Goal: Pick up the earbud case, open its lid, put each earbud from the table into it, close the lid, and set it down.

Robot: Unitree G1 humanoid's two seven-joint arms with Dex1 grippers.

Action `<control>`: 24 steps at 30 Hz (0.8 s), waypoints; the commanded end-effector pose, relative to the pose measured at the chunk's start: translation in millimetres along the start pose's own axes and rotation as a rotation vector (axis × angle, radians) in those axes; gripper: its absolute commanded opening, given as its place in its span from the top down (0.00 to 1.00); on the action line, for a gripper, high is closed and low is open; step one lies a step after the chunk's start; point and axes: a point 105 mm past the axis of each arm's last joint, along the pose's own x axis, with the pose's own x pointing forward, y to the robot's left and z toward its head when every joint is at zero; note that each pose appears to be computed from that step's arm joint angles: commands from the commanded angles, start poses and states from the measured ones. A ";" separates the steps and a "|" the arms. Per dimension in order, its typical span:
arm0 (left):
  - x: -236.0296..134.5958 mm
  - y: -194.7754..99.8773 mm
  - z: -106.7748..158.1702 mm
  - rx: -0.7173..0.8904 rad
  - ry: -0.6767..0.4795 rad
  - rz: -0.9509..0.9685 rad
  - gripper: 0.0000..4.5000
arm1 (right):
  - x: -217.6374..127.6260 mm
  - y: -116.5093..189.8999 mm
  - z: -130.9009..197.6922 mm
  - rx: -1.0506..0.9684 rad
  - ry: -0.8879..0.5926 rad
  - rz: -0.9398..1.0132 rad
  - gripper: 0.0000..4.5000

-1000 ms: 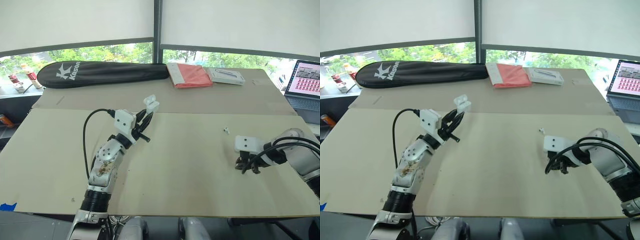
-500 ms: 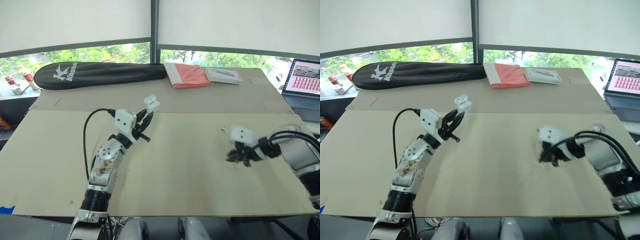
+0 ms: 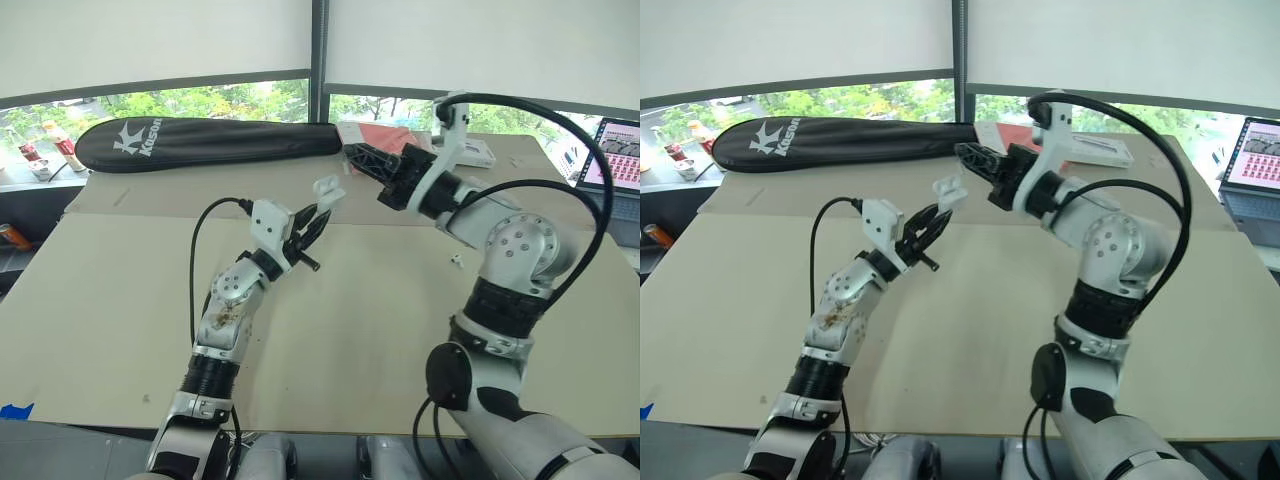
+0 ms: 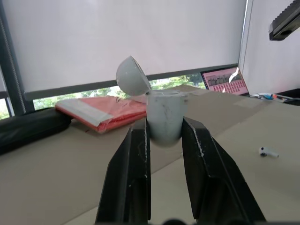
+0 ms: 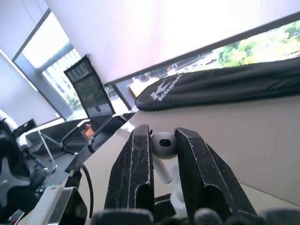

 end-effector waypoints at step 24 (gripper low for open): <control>13.7 -11.8 29.7 0.000 -0.115 -0.061 0.90 | -0.3 -8.6 -24.2 -0.129 -0.112 -0.136 0.92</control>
